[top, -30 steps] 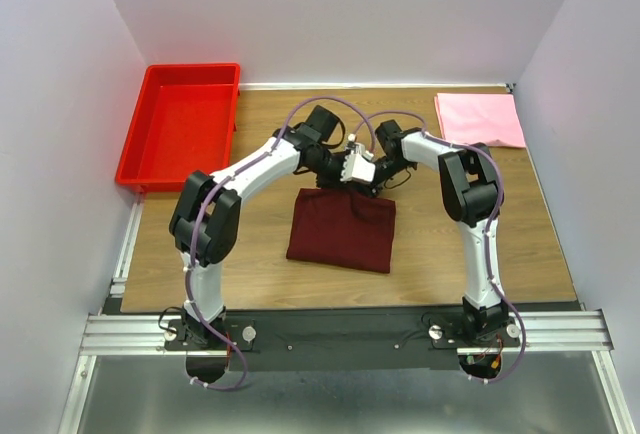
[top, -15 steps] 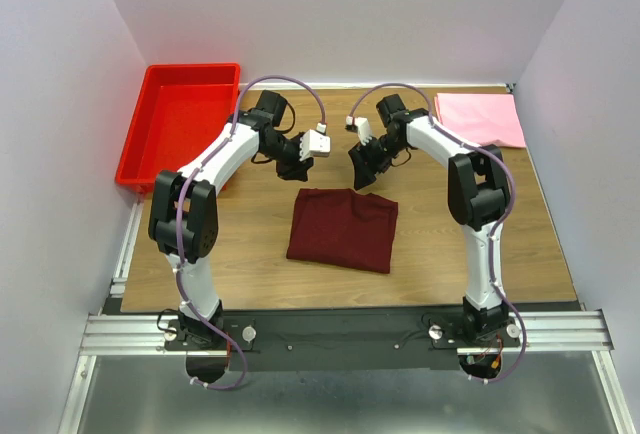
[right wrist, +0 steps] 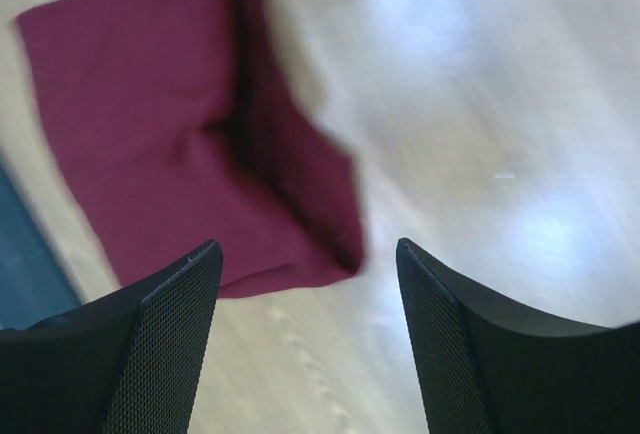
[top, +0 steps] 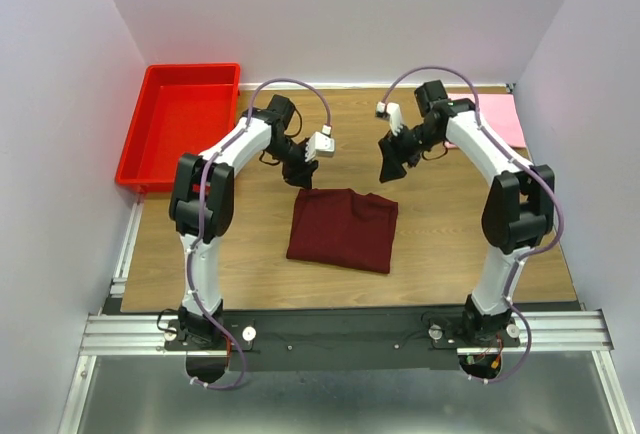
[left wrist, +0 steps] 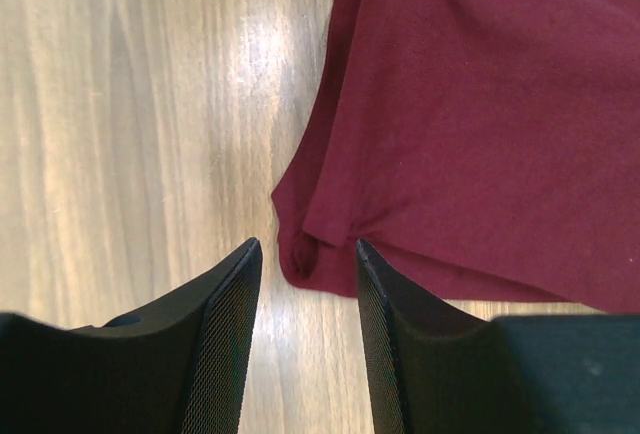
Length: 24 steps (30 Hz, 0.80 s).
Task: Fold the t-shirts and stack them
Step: Fold the tshirt
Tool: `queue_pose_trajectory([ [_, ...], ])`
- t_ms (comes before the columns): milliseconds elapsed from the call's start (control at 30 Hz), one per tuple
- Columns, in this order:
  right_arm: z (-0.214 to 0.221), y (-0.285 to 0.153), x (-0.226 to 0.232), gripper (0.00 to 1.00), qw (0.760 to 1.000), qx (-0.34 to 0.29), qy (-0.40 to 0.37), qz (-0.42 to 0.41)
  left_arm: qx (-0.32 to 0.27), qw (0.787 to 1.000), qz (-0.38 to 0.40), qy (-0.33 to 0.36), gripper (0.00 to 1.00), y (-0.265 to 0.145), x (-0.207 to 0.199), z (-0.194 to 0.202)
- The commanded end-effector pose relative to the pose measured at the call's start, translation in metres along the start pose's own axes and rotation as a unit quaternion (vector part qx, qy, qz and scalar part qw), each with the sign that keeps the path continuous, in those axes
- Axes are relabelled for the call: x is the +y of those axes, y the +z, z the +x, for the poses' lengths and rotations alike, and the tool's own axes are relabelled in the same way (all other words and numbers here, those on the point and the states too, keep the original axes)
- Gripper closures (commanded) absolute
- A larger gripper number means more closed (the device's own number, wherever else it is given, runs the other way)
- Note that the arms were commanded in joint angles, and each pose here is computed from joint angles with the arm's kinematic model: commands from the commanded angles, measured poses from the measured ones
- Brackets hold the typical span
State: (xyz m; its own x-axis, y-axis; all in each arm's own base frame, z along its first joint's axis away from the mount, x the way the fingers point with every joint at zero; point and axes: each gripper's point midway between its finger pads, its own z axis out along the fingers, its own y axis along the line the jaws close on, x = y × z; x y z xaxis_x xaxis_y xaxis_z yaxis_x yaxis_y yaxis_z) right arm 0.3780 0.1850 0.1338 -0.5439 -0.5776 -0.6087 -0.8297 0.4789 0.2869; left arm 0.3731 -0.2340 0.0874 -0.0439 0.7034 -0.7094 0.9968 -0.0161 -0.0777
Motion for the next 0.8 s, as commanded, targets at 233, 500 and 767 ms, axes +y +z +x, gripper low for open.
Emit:
queue_pose_trajectory([
  [233,0.054,0.042,0.027,0.28,0.995,0.048,0.027,-0.086,-0.005,0.997,0.074,-0.023,0.49,0.022,-0.008,0.011],
  [500,0.076,0.056,0.030,0.30,0.993,0.085,0.010,-0.080,0.000,0.996,0.090,-0.022,0.49,0.029,-0.016,0.020],
  [767,0.086,0.055,0.025,0.46,0.993,0.102,-0.004,-0.063,0.003,0.995,0.097,-0.021,0.50,0.034,-0.019,0.023],
])
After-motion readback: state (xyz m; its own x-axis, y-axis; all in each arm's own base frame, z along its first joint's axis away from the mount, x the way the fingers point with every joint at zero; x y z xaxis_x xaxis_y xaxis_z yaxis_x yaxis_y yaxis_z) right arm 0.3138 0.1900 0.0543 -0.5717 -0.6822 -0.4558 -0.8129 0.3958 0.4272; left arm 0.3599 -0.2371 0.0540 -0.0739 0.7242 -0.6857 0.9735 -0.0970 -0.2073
